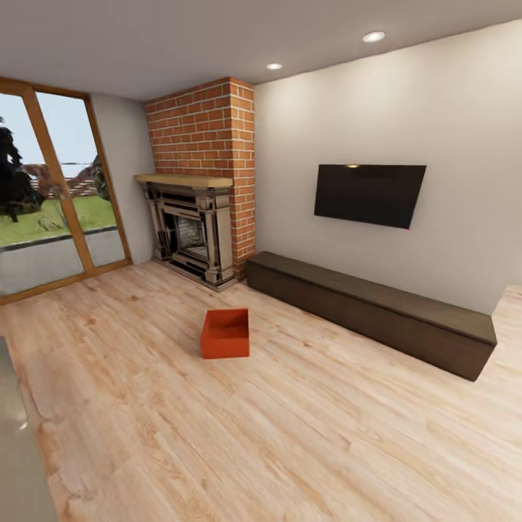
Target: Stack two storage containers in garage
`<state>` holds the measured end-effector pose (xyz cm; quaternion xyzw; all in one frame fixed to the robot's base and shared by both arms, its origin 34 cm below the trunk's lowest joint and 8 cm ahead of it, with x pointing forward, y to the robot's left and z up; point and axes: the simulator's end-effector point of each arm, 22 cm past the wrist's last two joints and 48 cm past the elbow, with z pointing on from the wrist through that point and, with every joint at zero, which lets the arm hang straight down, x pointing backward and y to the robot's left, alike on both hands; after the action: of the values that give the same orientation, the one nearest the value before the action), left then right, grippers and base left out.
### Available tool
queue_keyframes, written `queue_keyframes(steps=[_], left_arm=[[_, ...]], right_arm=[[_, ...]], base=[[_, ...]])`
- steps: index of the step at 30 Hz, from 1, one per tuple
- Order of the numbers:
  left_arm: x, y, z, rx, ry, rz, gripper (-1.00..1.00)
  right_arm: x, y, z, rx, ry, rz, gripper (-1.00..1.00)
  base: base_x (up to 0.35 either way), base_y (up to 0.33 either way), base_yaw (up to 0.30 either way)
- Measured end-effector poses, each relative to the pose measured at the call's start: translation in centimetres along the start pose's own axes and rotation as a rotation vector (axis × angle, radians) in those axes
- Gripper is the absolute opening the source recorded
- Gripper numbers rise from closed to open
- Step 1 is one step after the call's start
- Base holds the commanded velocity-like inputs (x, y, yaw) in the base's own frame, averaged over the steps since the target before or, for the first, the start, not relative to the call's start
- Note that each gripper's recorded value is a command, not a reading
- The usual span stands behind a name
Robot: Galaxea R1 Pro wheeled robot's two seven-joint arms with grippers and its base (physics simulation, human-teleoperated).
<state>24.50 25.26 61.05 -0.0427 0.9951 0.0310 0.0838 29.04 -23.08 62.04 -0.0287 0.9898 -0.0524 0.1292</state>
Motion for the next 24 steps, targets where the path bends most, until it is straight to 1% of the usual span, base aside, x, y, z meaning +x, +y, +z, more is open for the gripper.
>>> queue_keyframes(steps=[12, 16, 24], left_arm=[[0.01, 0.00, 0.00, 0.000, 0.000, -0.001, 1.00], [0.00, -0.03, 0.00, 0.000, 0.000, 0.000, 1.00], [-0.02, -0.12, -0.01, 0.002, 0.000, 0.000, 1.00]], right_arm=[[0.03, 0.00, 0.00, 0.000, 0.000, 0.000, 1.00], [0.00, -0.05, 0.01, 0.001, 0.000, 0.002, 1.00], [-0.02, -0.03, 0.00, 0.001, 0.000, 0.002, 1.00]], base=[[0.326, 0.000, 0.266], [0.326, 0.000, 0.078], [0.326, 0.000, 0.008]])
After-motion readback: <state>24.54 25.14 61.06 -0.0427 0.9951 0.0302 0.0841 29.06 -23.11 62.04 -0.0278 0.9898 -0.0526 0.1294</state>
